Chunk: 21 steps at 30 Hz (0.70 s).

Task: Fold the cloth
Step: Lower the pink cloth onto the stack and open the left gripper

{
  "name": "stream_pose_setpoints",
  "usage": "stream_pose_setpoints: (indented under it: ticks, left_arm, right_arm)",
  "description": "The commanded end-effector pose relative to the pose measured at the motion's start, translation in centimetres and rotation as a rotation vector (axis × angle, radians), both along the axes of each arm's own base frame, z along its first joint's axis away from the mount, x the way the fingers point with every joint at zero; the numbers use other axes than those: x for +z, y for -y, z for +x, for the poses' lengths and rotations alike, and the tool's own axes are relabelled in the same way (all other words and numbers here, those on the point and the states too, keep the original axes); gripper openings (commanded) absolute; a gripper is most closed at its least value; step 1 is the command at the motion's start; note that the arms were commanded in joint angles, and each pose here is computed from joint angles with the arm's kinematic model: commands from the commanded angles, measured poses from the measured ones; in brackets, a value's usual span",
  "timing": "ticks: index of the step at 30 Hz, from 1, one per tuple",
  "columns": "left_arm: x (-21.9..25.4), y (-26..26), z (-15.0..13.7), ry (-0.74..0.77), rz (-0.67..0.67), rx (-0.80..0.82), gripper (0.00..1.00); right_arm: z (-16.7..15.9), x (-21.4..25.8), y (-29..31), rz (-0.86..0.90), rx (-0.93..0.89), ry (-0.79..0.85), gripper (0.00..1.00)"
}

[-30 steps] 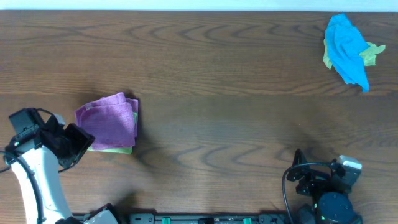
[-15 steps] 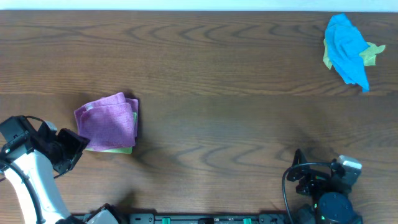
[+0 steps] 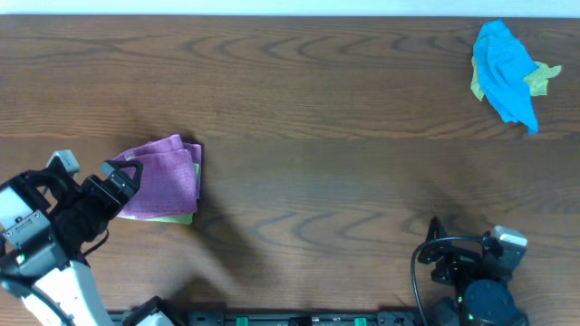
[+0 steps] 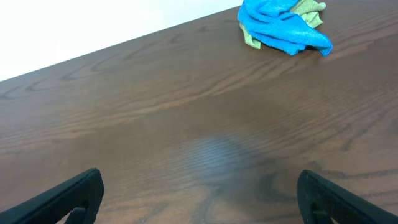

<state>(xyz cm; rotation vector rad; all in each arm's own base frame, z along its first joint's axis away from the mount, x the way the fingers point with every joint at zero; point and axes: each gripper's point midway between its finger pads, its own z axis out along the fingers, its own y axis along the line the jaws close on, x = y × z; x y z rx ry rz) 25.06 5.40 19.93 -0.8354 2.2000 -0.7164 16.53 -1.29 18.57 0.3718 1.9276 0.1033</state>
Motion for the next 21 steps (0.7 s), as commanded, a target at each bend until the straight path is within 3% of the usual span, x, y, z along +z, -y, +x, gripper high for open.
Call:
stream_pose_setpoints:
  ticks: [1, 4, 6, 8, 13, 17, 21]
  left_arm:
    - [2.1, 0.6, 0.4, 0.036, -0.08, 0.033, 0.95]
    - [2.7, 0.3, 0.7, 0.001, -0.248, 0.18, 0.95]
    - [2.7, 0.3, 0.7, -0.008, -0.28, 0.21, 0.95]
    - [2.8, -0.5, 1.0, 0.018, -0.21, 0.206, 0.95]
    - [4.9, -0.3, 2.2, 0.186, -0.011, 0.013, 0.95]
    - [5.1, 0.8, 2.6, 0.229, 0.074, -0.092, 0.95]
    - [5.6, 2.8, 3.7, 0.267, 0.264, -0.184, 0.95]
  right_arm:
    - [0.0, -0.1, 0.4, 0.004, -0.027, 0.005, 0.99]
    - [0.0, -0.1, 0.4, 0.004, -0.027, 0.005, 0.99]
    - [0.0, -0.1, 0.4, 0.004, -0.027, 0.005, 0.99]
    - [0.0, -0.1, 0.4, 0.004, -0.027, 0.005, 0.99]
    - [0.0, -0.1, 0.4, 0.004, -0.027, 0.005, 0.99]
    - [0.0, -0.1, 0.4, 0.004, -0.027, 0.005, 0.99]
    - [0.0, -0.1, 0.4, 0.004, -0.027, 0.005, 0.99]
